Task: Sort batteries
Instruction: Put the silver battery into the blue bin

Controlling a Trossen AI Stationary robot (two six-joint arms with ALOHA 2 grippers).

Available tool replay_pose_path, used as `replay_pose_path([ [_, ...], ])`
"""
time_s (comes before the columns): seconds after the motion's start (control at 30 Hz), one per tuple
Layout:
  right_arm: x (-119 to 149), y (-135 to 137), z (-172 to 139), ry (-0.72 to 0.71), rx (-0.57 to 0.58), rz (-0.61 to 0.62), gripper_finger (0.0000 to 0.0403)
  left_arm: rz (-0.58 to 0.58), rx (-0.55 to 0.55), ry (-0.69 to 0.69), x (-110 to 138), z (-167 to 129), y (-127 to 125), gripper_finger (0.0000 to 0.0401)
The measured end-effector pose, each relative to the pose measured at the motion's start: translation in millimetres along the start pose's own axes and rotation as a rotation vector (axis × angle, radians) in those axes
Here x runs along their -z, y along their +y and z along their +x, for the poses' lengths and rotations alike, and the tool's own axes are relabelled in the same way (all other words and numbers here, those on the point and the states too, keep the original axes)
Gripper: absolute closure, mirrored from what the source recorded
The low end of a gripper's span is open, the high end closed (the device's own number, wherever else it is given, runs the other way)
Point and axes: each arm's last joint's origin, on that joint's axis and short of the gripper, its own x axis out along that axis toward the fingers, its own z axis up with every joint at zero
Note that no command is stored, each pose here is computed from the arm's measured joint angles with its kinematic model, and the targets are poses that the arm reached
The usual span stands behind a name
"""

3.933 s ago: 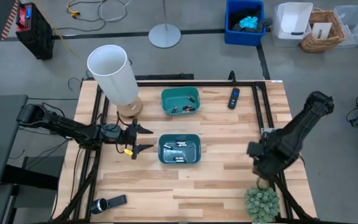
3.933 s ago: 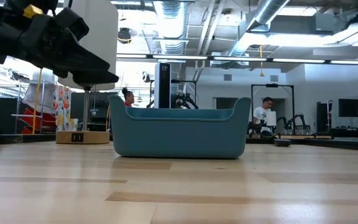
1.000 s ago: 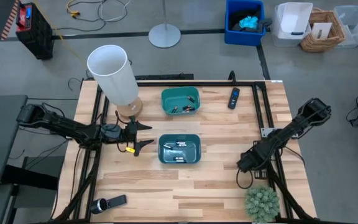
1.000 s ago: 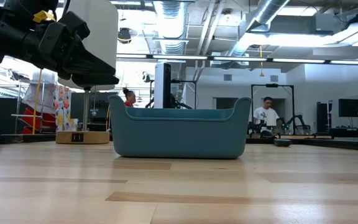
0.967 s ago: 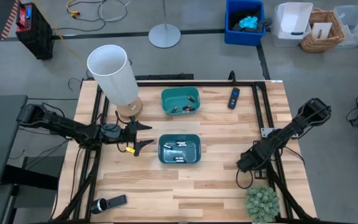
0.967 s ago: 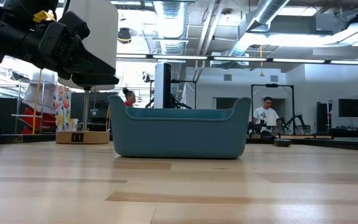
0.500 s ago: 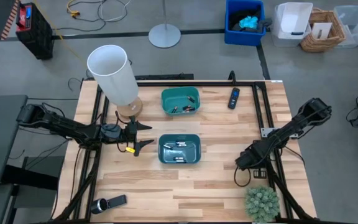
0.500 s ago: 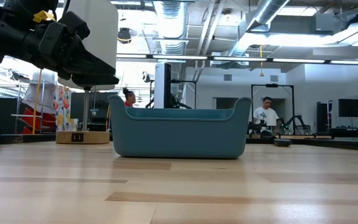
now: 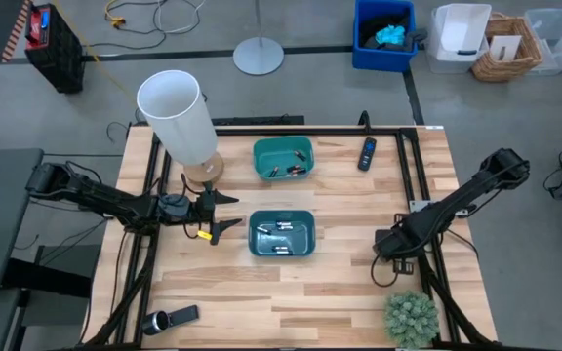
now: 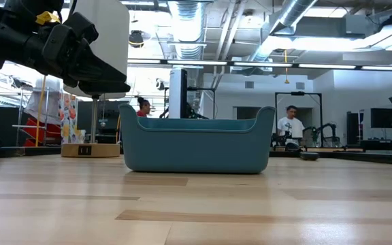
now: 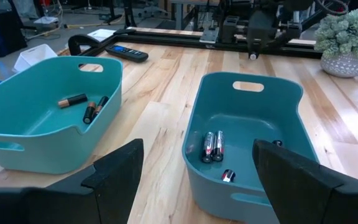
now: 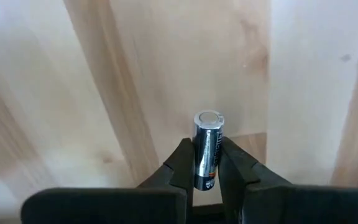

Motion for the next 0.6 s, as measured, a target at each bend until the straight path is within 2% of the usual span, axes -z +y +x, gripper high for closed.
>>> replay_pose_path([
  [0.33,1,-8,-15,-0.119,-0.036,0.039,0.0339,-0.009,0.0,0.0,0,0,0,0.0107],
  [0.6,-6,-10,-49,-0.387,-0.026,0.062,0.0339,-0.036,0.0,-0.001,0,0,0,0.0107],
])
